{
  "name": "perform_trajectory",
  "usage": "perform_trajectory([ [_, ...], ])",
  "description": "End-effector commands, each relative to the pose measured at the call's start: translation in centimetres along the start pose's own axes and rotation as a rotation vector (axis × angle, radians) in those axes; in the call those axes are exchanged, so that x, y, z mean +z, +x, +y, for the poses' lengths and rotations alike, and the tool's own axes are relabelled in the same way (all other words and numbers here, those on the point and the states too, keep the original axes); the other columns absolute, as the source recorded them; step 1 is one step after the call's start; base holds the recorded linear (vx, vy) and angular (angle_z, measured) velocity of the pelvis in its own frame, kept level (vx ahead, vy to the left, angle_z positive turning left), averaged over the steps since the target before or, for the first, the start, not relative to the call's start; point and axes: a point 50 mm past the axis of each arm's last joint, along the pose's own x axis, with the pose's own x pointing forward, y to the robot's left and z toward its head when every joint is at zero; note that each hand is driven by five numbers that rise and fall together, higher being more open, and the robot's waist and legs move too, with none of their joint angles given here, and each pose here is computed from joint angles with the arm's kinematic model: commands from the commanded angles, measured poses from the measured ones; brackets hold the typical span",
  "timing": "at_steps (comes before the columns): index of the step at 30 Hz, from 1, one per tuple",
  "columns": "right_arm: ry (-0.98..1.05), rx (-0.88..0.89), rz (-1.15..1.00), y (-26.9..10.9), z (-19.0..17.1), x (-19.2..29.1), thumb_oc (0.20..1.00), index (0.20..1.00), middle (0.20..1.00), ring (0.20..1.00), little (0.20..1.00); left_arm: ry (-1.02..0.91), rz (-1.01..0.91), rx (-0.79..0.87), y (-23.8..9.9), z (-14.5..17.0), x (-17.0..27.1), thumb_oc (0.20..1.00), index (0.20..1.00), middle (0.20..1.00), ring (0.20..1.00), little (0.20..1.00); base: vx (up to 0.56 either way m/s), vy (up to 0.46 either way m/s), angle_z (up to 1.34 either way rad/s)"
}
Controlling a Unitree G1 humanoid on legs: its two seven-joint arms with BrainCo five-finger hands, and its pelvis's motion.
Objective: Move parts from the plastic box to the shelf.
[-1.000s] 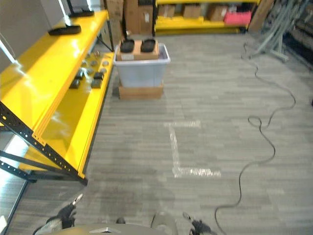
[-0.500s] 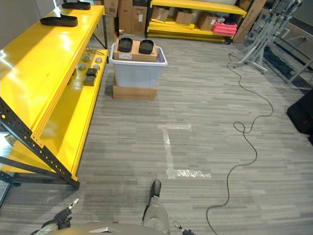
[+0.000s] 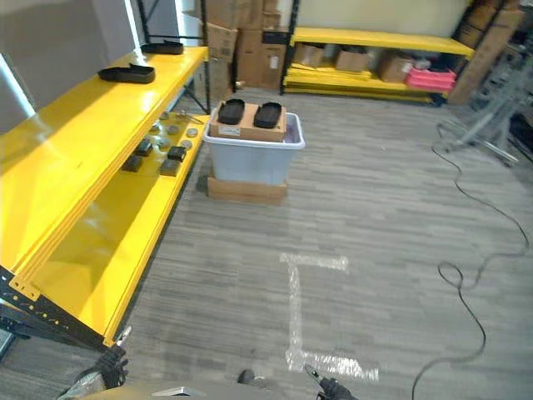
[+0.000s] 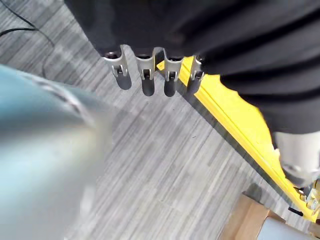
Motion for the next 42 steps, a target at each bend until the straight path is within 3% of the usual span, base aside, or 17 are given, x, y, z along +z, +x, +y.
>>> perform_trajectory([
  [1, -0.087, -0.070, 0.009, 0.0, -2.2, -0.7, 1.000, 1.000, 1.000, 1.000, 1.000, -0.075, -0.092, -0.002, 0.1, -0.1, 2.0, 1.000, 1.000, 1.000, 1.000, 1.000, 0.32, 0.110, -0.16],
  [11, -0.165, -0.013, -0.136, -0.3, -2.9, 2.3, 1.000, 1.000, 1.000, 1.000, 1.000, -0.243, -0.118, 0.052, -0.4, 1.7, 1.2, 1.000, 1.000, 1.000, 1.000, 1.000, 0.53, 0.189, -0.52],
  [14, -0.098, 0.036, -0.158, -0.1, -1.5, 4.0, 1.000, 1.000, 1.000, 1.000, 1.000, -0.201, -0.096, 0.102, -0.7, 3.5, 0.5, 1.000, 1.000, 1.000, 1.000, 1.000, 1.22, 0.348, -0.67],
  [20, -0.059, 0.086, -0.210, -0.4, 1.7, 5.5, 1.000, 1.000, 1.000, 1.000, 1.000, -0.151, -0.114, 0.064, -0.3, 1.8, 2.0, 1.000, 1.000, 1.000, 1.000, 1.000, 0.48, 0.185, 0.23],
  [28, 0.007, 0.148, -0.264, -0.6, 1.7, 4.8, 1.000, 1.000, 1.000, 1.000, 1.000, -0.094, -0.134, 0.030, -0.3, 1.7, 2.7, 1.000, 1.000, 1.000, 1.000, 1.000, 0.47, -0.335, 0.25],
  [30, 0.055, 0.126, -0.257, -0.7, 1.7, 4.0, 1.000, 1.000, 1.000, 1.000, 1.000, -0.017, -0.123, -0.022, -0.6, 1.7, 1.9, 1.000, 1.000, 1.000, 1.000, 1.000, 0.90, -0.593, 0.91],
  [42, 0.040, -0.030, -0.173, -0.1, -2.1, 3.7, 1.000, 1.000, 1.000, 1.000, 1.000, -0.073, -0.046, -0.109, -0.4, -0.6, -0.1, 1.000, 1.000, 1.000, 1.000, 1.000, 0.38, -0.286, 0.37],
])
